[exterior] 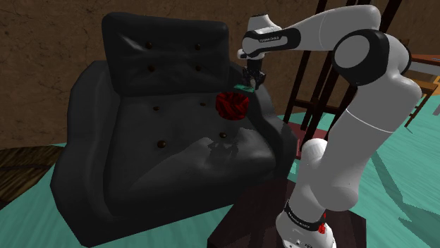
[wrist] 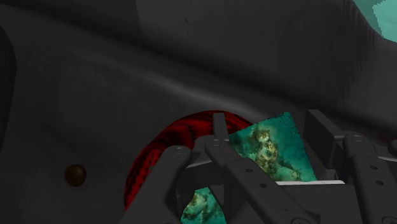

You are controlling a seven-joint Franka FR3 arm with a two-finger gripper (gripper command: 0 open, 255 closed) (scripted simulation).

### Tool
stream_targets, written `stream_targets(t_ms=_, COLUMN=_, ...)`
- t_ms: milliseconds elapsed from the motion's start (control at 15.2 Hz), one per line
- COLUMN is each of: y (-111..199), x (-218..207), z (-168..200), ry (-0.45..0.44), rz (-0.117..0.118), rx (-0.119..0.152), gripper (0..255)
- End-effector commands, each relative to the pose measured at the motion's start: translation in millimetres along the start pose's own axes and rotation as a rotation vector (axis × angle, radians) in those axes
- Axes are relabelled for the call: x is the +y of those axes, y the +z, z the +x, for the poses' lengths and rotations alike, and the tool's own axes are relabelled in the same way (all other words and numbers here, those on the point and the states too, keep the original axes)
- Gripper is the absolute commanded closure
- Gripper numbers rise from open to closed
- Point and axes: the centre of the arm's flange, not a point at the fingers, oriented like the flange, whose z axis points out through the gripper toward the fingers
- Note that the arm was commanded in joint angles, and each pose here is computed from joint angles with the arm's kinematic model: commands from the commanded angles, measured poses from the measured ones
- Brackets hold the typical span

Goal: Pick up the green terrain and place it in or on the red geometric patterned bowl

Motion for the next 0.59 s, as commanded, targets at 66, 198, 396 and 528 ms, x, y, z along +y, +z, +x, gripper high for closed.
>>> stream_targets(t_ms=66, y=16.1, x=-1.5, z=4.6, ry=0.000, rz=0.000, rx=0.000, gripper=255)
stream_targets(t_ms=198, y=26.3, x=-2.2, z=7.1, ry=0.000, rz=0.000, rx=0.000, gripper=255)
stream_targets(t_ms=396, y=42.9, x=-3.5, z=11.1, ry=0.000, rz=0.000, rx=0.000, gripper=255)
stream_targets(t_ms=528, y=42.9, x=-3.6, z=11.1, ry=0.000, rz=0.000, rx=0.000, gripper=255)
